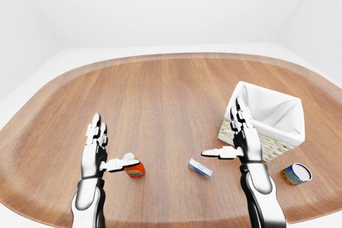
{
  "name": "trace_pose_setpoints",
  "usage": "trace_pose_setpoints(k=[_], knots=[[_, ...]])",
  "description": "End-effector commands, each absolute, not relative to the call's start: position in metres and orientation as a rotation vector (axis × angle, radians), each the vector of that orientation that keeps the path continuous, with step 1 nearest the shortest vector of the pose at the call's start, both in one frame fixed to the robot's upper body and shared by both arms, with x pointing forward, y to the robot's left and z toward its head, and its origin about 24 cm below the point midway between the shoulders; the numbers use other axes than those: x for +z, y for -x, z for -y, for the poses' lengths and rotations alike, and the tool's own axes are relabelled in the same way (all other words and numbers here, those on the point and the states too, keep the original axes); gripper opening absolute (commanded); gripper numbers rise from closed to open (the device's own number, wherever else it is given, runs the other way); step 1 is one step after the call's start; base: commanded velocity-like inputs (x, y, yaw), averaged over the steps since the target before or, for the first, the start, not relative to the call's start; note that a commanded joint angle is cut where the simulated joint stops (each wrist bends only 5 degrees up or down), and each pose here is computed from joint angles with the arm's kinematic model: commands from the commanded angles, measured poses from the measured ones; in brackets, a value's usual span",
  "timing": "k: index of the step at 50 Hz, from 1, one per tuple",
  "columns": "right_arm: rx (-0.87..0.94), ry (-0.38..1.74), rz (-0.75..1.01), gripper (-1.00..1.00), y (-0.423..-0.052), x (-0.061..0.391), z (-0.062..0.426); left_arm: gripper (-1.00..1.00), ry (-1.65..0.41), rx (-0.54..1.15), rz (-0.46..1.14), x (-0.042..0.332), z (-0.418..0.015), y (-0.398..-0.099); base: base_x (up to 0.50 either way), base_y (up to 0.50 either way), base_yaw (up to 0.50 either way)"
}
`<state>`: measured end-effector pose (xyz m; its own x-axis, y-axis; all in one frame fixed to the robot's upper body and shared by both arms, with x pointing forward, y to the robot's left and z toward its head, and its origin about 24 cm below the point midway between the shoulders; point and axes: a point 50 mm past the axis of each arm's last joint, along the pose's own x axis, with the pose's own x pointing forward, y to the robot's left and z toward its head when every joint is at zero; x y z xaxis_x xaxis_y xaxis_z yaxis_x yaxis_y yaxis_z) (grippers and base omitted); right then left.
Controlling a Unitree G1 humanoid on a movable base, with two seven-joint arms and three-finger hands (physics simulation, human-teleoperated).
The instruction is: Pick up the ketchup, and put it in the basket.
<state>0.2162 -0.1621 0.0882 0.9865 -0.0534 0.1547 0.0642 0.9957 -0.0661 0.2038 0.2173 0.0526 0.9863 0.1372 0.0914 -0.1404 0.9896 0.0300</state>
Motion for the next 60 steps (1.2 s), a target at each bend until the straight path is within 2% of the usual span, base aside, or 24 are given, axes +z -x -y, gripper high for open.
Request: trace_pose_setpoints(k=[1,38,60], knots=[[-0.063,0.070,0.153,1.00,-0.217,0.088,0.163,1.00,-0.043,0.177,-0.003,0.032,-0.227,-0.210,0.00,0.00,0.00],[-0.062,0.065,0.148,1.00,-0.219,0.085,0.163,1.00,-0.107,0.192,-0.267,-0.025,-0.234,-0.212,0.00,0.00,0.00],[-0.059,0.067,0.147,1.00,-0.219,0.085,0.162,1.00,-0.127,0.193,-0.315,-0.035,-0.227,-0.222,0.00,0.00,0.00]])
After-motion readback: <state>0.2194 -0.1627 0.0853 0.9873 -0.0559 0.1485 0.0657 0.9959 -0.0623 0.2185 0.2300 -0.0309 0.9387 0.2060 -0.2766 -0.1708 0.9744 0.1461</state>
